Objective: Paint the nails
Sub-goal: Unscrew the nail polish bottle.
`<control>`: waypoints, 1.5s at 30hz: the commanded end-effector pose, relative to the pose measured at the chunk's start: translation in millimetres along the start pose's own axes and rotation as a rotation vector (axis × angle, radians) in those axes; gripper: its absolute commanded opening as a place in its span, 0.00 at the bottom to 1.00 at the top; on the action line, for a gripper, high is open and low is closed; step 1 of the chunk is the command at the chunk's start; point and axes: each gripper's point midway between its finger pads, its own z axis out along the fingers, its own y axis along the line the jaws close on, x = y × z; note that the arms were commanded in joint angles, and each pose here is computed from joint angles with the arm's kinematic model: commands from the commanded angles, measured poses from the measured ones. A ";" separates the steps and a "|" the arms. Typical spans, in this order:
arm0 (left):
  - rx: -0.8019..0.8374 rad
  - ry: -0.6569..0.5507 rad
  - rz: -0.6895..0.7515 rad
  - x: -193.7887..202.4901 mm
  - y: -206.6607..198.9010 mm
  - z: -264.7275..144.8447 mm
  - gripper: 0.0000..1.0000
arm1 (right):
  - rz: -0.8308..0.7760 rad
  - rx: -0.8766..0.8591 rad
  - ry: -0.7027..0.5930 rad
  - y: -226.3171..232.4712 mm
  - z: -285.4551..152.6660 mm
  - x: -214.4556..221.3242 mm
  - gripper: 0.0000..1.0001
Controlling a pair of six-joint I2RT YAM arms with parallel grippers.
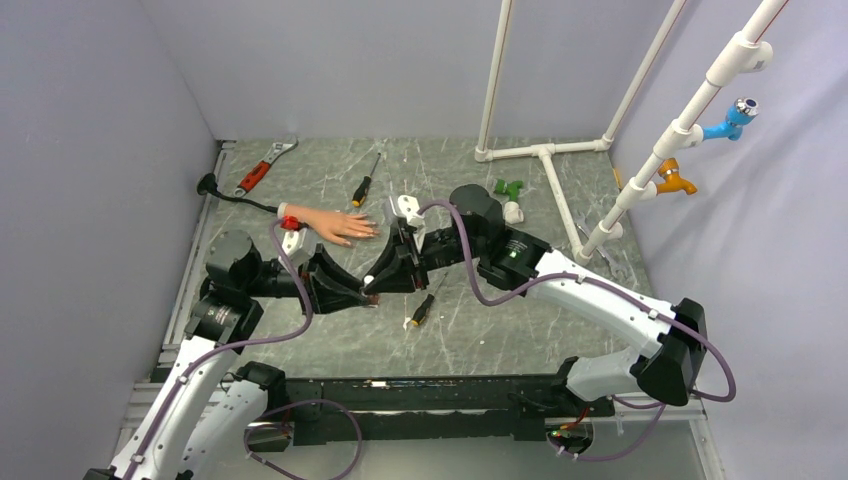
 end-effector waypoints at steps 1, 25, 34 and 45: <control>0.016 -0.044 0.136 -22.8 -2.1 1.3 0.00 | -0.012 -0.141 0.009 29.8 6.8 10.1 0.13; -0.394 -0.096 0.130 -29.5 54.4 -16.6 0.00 | 0.193 0.668 -0.157 -97.0 -26.4 -15.9 1.00; -0.478 -0.108 0.100 -31.5 66.6 -22.7 0.00 | 0.272 0.757 -0.221 -115.6 -26.9 -24.3 1.00; -0.604 -0.113 0.018 -29.8 88.6 -31.5 0.00 | 0.238 0.701 -0.240 -108.8 -12.1 -37.8 0.99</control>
